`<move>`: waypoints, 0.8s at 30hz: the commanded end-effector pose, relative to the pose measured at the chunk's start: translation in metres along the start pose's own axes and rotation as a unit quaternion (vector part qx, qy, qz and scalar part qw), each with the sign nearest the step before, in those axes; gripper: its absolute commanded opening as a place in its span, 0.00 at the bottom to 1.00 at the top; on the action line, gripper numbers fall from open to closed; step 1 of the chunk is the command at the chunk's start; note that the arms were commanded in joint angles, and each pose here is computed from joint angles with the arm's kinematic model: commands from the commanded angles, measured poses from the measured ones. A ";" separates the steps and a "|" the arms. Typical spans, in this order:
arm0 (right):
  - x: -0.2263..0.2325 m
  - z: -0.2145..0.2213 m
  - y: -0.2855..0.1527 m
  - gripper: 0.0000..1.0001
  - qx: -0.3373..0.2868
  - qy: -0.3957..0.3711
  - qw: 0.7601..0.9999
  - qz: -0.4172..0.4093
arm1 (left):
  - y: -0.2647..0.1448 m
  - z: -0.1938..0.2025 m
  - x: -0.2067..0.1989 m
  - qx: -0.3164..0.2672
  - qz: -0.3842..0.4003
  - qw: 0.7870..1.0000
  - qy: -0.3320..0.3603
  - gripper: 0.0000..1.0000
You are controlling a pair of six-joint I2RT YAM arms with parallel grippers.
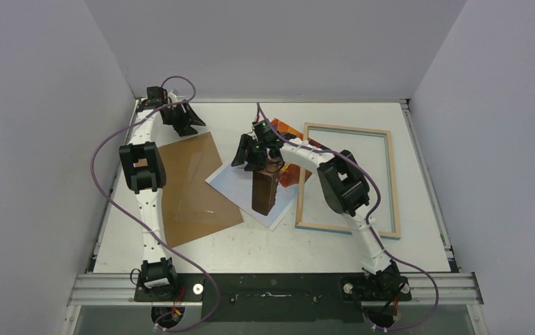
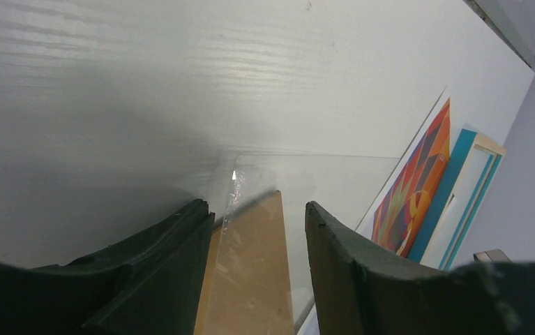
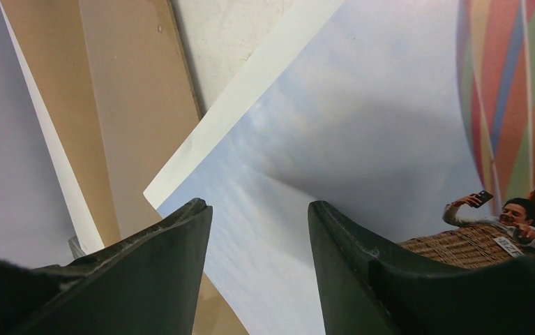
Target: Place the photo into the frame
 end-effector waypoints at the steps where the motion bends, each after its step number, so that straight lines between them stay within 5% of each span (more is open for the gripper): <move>1: -0.008 0.013 0.015 0.55 0.016 -0.008 1.000 0.014 | 0.011 0.034 0.030 0.074 -0.018 0.995 -0.070 0.51; 24: -0.023 0.033 0.019 0.55 0.044 -0.002 0.998 0.045 | 0.007 0.015 -0.002 0.055 0.151 0.981 -0.112 0.42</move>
Point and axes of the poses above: each gripper's point midway between its finger pads, its own y axis out along the fingers, its own x axis along the line the jaws close on, z = x × y, the point moved 1 cm from there along -y, back along the fingers, and after that the axes turned 3 degrees about -y, right-handed, at the moved point
